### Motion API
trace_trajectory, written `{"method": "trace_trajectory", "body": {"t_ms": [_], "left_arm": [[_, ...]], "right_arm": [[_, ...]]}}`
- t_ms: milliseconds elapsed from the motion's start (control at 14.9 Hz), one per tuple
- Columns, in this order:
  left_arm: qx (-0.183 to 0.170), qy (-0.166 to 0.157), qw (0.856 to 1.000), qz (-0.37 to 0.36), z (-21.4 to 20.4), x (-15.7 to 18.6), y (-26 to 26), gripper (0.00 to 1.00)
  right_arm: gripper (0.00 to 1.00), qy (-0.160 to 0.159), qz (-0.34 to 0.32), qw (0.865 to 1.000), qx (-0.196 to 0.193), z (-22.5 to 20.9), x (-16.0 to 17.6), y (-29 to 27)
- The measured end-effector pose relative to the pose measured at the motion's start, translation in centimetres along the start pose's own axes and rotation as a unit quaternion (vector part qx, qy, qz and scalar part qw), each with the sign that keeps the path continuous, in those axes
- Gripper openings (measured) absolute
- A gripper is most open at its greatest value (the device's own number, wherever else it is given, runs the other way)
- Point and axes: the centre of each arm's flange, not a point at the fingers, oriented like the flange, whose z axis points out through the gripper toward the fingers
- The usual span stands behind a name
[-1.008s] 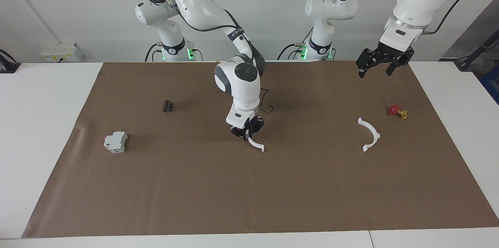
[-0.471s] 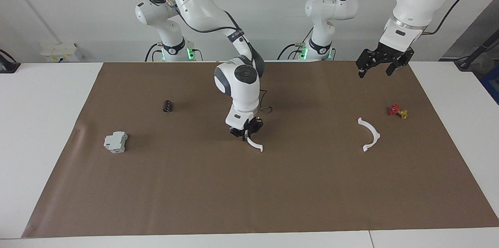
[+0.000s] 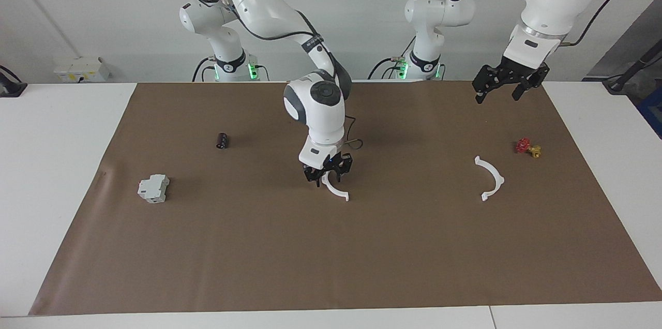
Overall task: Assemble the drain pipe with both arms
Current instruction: 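Grasp the white clamp half with the right gripper and carry it toward center, then set the clamp half down at center and withdraw the right gripper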
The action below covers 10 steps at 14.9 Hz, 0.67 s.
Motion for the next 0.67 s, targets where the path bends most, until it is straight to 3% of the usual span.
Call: {"method": "trace_trajectory", "body": {"t_ms": [134, 403, 672], "left_arm": [[-0.001, 0.009, 1.0, 0.0, 1.1, 0.2, 0.0, 1.0], [-0.003, 0.026, 1.0, -0.006, 5.7, 0.4, -0.7, 1.0], [-0.006, 0.052, 0.998, -0.021, 12.5, 0.9, -2.7, 1.0]], "right_arm": [[0.99, 0.006, 0.032, 0.999, -0.001, -4.6, 0.8, 2.7], [1.0, 0.011, 0.128, 0.992, -0.009, -13.8, 2.4, 15.9], [1.0, -0.007, 0.186, 0.982, -0.021, -19.4, 0.6, 27.2]]}}
